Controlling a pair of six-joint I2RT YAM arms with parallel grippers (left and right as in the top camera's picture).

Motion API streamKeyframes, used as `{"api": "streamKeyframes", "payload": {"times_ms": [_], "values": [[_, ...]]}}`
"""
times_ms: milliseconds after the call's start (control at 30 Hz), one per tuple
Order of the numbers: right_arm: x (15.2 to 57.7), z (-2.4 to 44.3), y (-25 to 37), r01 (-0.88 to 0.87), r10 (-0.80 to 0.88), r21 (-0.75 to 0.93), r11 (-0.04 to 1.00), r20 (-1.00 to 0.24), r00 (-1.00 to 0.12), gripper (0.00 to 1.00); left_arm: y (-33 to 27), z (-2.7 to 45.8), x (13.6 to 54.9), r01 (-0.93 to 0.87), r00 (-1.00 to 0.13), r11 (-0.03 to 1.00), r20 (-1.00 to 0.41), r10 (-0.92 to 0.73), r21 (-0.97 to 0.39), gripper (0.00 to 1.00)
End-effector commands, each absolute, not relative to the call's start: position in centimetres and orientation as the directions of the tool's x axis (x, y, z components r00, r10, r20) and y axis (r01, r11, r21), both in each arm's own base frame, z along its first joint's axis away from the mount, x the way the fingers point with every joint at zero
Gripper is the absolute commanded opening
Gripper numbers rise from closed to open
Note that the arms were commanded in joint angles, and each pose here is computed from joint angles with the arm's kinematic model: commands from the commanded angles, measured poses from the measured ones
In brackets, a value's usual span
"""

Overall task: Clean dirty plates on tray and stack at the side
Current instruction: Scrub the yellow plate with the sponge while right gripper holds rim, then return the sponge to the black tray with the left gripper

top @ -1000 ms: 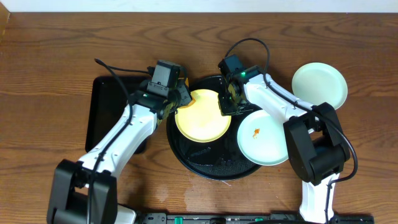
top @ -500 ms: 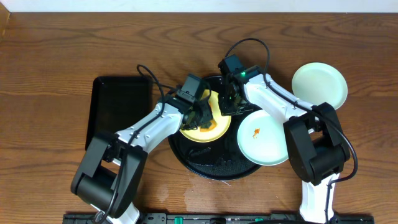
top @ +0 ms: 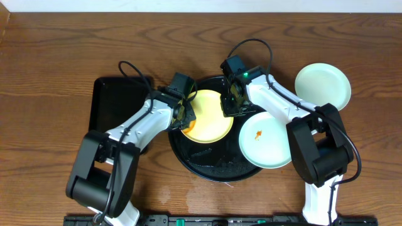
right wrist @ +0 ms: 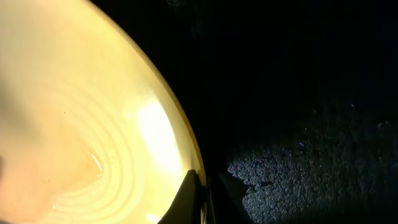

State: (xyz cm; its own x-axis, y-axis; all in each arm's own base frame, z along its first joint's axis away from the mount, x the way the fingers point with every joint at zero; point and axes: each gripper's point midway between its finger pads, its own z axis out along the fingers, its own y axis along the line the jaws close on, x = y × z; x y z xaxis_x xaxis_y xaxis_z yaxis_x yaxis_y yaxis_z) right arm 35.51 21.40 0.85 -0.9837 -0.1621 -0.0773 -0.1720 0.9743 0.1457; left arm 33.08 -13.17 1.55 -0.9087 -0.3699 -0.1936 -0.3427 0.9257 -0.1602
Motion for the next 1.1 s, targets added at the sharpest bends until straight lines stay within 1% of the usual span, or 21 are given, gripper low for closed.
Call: {"api": "streamKeyframes", "payload": {"times_ms": [0, 67, 167, 300, 400, 467, 600, 767, 900, 967, 1067], "values": [[35.7, 0.4, 20.8, -0.157, -0.150, 0.108, 0.982, -0.072, -0.986, 0.01, -10.4, 5.0, 35.2, -0.327, -0.874, 0.938, -0.340, -0.346, -0.113, 0.07], [35.7, 0.4, 20.8, -0.157, -0.150, 0.110, 0.981, -0.074, -0.986, 0.01, -10.4, 7.7, 36.0, -0.289, -0.856, 0.946, -0.403, -0.324, -0.147, 0.08], [35.9, 0.4, 21.0, -0.160, -0.151, 0.112, 0.981, -0.082, -0.985, 0.01, -9.8, 12.5, 36.6, -0.262, -0.796, 0.941, -0.503, -0.335, -0.213, 0.07], [36.0, 1.0, 21.2, -0.164, -0.154, 0.116, 0.980, -0.090, -0.984, 0.01, -7.6, 18.4, 36.2, -0.259, -0.698, 0.923, -0.606, -0.382, -0.284, 0.07], [36.5, 2.5, 21.4, -0.177, -0.162, 0.120, 0.977, -0.128, -0.979, 0.01, -4.7, 21.3, 35.3, -0.289, -0.634, 0.909, -0.651, -0.417, -0.301, 0.07], [37.1, 4.2, 21.3, -0.183, -0.164, 0.094, 0.979, -0.183, -0.969, 0.01, -1.8, 22.4, 34.4, -0.353, -0.587, 0.886, -0.667, -0.459, -0.299, 0.07], [38.4, 8.0, 20.1, -0.177, -0.181, -0.041, 0.983, -0.322, -0.929, 0.01, 3.2, 22.2, 33.1, -0.484, -0.540, 0.829, -0.650, -0.534, -0.279, 0.07], [38.7, 14.9, 19.5, -0.166, -0.266, -0.233, 0.958, -0.510, -0.818, 0.01, 8.2, 19.1, 31.7, -0.622, -0.529, 0.753, -0.593, -0.607, -0.215, 0.07], [38.1, 20.3, 19.1, -0.084, -0.309, -0.360, 0.929, -0.632, -0.711, 0.01, 9.3, 16.7, 31.8, -0.658, -0.548, 0.722, -0.523, -0.653, -0.213, 0.07], [37.7, 22.7, 19.0, -0.045, -0.344, -0.420, 0.906, -0.673, -0.655, 0.01, 9.2, 15.5, 32.0, -0.659, -0.568, 0.720, -0.486, -0.665, -0.216, 0.07], [37.1, 25.9, 19.4, -0.014, -0.431, -0.514, 0.857, -0.702, -0.567, 0.01, 9.0, 13.2, 32.3, -0.668, -0.602, 0.719, -0.428, -0.674, -0.191, 0.08]]}}
